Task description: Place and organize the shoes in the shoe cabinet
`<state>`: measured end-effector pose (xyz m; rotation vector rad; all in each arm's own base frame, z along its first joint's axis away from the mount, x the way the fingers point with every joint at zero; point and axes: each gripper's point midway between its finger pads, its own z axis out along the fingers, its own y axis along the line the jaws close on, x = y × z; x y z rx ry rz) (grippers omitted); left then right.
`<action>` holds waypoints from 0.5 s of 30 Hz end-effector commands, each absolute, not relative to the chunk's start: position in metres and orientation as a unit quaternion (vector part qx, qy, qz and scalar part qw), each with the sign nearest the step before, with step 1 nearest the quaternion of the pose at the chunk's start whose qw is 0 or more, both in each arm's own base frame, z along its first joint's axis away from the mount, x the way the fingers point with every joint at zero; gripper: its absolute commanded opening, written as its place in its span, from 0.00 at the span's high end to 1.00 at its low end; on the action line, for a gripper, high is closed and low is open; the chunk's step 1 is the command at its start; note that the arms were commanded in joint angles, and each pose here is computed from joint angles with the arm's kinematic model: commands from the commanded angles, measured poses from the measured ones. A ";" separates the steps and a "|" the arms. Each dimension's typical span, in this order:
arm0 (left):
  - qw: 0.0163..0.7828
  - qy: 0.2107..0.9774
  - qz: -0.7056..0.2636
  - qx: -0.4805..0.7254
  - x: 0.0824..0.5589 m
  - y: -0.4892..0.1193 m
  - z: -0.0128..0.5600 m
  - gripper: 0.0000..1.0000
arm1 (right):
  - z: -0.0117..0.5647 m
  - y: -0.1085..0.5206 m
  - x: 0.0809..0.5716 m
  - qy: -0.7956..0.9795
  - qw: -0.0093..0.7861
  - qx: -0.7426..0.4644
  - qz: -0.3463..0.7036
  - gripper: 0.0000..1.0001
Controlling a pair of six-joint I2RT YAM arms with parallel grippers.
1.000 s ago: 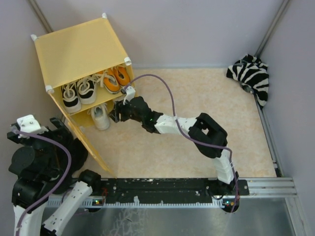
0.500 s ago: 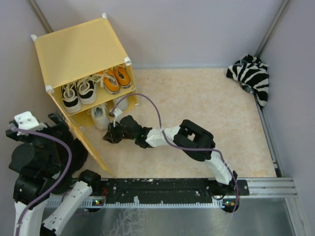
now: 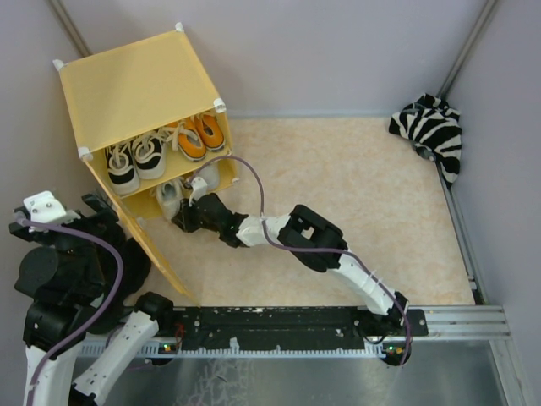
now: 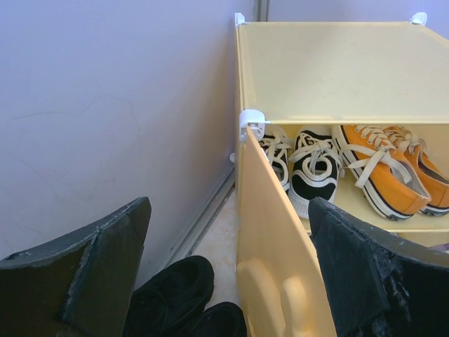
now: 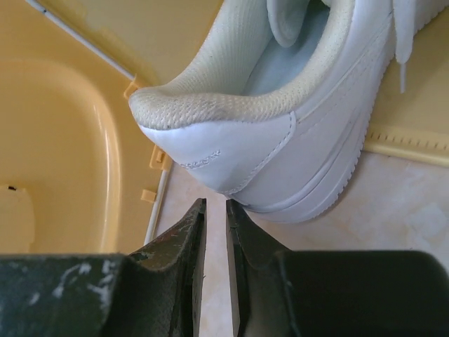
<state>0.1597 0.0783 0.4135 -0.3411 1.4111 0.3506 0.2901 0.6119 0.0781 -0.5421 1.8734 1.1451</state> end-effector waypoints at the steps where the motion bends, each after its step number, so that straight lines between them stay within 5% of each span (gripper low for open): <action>1: 0.746 0.629 0.150 -0.160 0.151 0.081 0.423 0.01 | 0.111 0.611 0.340 0.715 0.516 -0.167 0.442 0.82; 15: 0.739 0.637 0.147 -0.164 0.151 0.081 0.420 0.01 | 0.143 0.599 0.423 0.682 0.610 -0.141 0.378 0.82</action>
